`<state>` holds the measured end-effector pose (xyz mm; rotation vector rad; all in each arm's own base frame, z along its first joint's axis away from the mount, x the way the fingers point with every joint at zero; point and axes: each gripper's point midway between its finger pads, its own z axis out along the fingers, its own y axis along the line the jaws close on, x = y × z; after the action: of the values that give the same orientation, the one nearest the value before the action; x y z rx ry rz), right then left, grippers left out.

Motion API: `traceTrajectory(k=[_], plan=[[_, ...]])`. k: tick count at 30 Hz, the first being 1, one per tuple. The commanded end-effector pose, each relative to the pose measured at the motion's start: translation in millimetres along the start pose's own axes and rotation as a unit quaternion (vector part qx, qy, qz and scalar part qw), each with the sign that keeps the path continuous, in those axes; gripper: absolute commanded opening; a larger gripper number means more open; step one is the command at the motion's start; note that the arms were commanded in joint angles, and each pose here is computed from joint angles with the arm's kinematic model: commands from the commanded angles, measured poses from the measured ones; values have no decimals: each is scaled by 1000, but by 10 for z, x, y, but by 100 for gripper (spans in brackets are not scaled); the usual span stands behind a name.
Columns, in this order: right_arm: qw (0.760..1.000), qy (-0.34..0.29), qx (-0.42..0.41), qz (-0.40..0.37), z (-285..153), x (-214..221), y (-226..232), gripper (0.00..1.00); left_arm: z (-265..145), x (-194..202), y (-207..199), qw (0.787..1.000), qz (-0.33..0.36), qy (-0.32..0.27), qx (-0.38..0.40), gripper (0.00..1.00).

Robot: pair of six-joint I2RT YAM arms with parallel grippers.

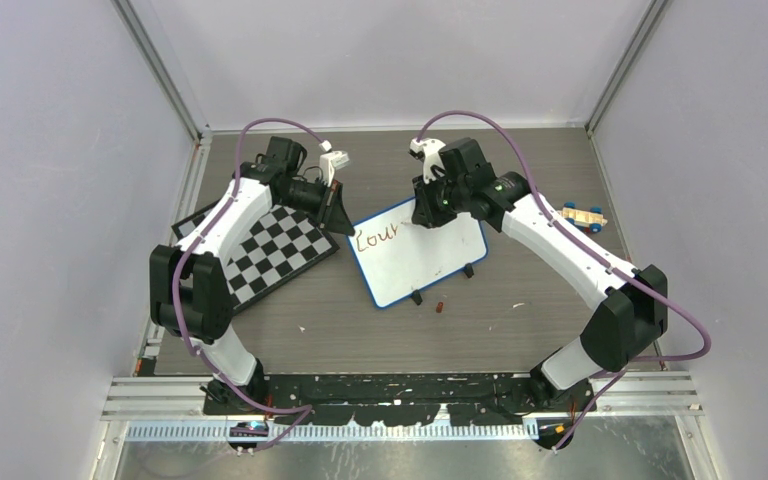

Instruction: Write a sentence on the whiteboard

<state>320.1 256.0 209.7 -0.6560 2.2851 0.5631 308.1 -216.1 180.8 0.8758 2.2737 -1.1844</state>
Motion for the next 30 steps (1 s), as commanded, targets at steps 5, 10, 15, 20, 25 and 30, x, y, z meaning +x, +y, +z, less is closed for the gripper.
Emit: traceTrajectory(k=[5,10,15,20,25,30], plan=[[999,-34,-17,-15,-16,-184,114,0,-27,0,-82,1000,8,5,2,0],[999,-28,-19,-15,-7,-110,116,0,-21,8,-73,1000,6,6,2,0],[1000,-16,-17,-16,21,-17,98,0,-23,1,-73,1000,6,7,1,0],[1000,-10,-11,-20,23,49,65,0,-21,10,-69,1000,5,7,1,0],[999,-16,2,-28,-29,7,18,0,-19,3,-69,1000,5,7,2,0],[999,-29,16,-31,-94,-128,-73,0,-24,-3,-79,1000,7,7,2,0]])
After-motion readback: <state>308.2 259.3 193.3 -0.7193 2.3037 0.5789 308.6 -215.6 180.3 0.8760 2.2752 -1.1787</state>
